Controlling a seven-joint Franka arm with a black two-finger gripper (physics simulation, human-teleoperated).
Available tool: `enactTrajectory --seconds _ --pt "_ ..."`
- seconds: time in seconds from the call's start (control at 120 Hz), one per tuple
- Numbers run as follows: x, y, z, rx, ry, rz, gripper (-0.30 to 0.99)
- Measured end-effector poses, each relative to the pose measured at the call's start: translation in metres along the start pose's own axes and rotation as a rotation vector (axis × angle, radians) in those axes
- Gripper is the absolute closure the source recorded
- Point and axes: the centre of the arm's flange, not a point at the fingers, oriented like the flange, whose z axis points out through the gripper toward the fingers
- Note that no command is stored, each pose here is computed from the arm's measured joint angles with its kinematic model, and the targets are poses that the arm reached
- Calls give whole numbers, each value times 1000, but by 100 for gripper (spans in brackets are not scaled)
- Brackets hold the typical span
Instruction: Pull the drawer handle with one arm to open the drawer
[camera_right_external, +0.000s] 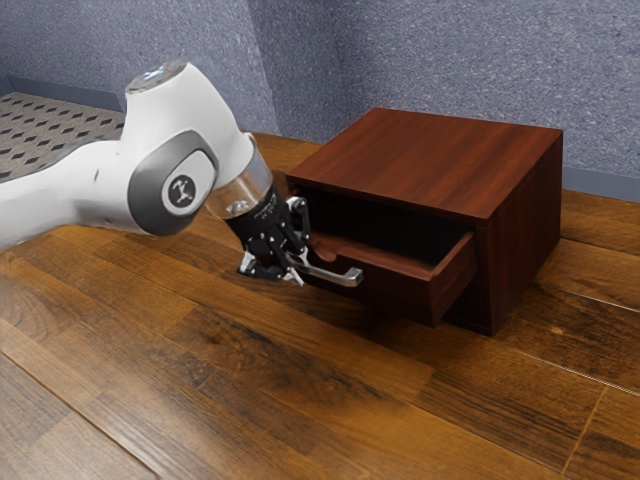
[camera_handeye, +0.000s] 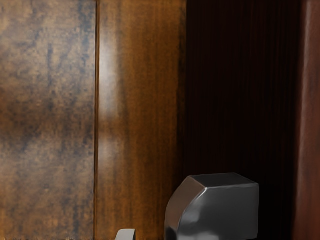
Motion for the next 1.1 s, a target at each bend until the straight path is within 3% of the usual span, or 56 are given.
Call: enactTrajectory --seconds 0.825,1.1 --pt "3 -43 -18 -3 -9 -25 65" --pt "3 -45 -36 -40 -7 -23 66"
